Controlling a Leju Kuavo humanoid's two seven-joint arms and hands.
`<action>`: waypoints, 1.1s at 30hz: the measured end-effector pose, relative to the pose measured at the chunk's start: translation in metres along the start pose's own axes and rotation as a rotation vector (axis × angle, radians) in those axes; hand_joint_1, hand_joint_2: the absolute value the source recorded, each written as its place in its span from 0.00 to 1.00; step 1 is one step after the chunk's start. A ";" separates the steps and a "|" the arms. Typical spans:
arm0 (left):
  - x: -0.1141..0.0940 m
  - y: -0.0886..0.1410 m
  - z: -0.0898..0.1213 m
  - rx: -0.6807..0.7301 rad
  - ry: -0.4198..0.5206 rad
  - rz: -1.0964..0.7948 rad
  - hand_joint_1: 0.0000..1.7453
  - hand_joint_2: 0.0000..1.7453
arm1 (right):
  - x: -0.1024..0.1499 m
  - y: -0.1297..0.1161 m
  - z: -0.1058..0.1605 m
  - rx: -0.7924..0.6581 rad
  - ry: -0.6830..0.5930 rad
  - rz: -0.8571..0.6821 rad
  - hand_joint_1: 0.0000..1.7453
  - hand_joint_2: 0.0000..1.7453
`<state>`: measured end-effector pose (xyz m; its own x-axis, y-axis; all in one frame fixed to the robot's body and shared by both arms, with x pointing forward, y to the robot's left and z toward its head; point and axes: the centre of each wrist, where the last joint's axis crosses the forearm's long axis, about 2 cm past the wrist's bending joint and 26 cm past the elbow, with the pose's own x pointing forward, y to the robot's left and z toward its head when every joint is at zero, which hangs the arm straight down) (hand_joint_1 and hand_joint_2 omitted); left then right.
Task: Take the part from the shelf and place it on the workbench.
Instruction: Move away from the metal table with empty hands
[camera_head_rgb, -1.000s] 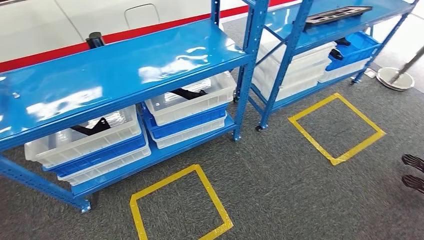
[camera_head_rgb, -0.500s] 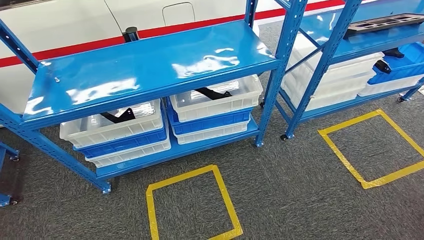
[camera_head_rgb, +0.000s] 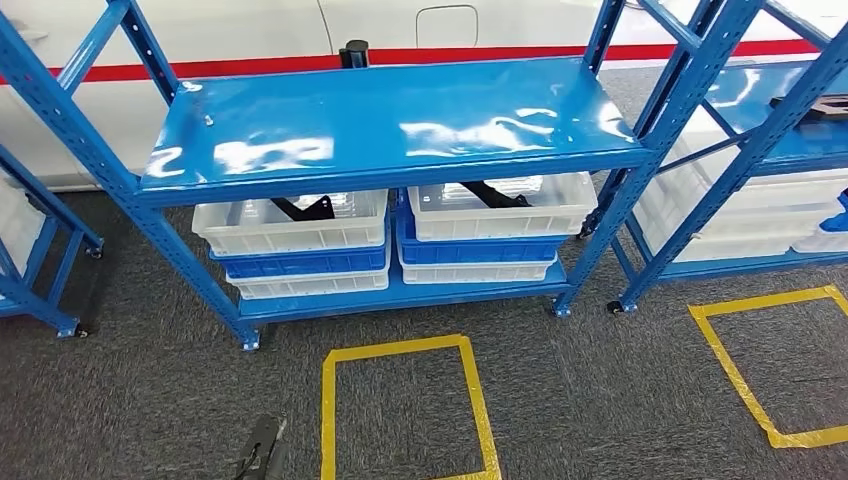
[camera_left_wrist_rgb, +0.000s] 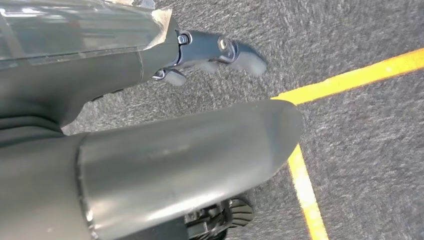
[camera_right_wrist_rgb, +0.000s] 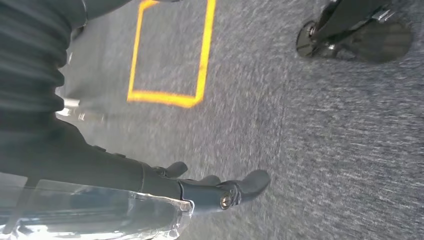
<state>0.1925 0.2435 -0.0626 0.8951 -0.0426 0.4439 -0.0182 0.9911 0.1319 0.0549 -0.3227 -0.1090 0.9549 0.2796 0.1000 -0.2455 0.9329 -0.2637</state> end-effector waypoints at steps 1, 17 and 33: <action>0.003 -0.001 0.001 -0.003 -0.015 0.000 0.00 0.00 | -0.004 0.001 0.000 -0.001 0.006 0.002 0.00 1.00; 0.014 -0.006 0.003 -0.017 -0.075 0.002 0.00 0.00 | -0.014 0.004 0.001 -0.001 0.019 0.005 0.00 0.00; 0.019 -0.009 0.004 -0.025 -0.090 -0.006 0.00 0.00 | -0.015 0.007 0.001 -0.013 0.015 0.015 0.00 0.00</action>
<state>0.2078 0.2329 -0.0516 0.8513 -0.0590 0.5213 -0.0005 0.9936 0.1132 0.0387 -0.3198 -0.1110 0.9535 0.2903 0.0816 -0.2580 0.9255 -0.2773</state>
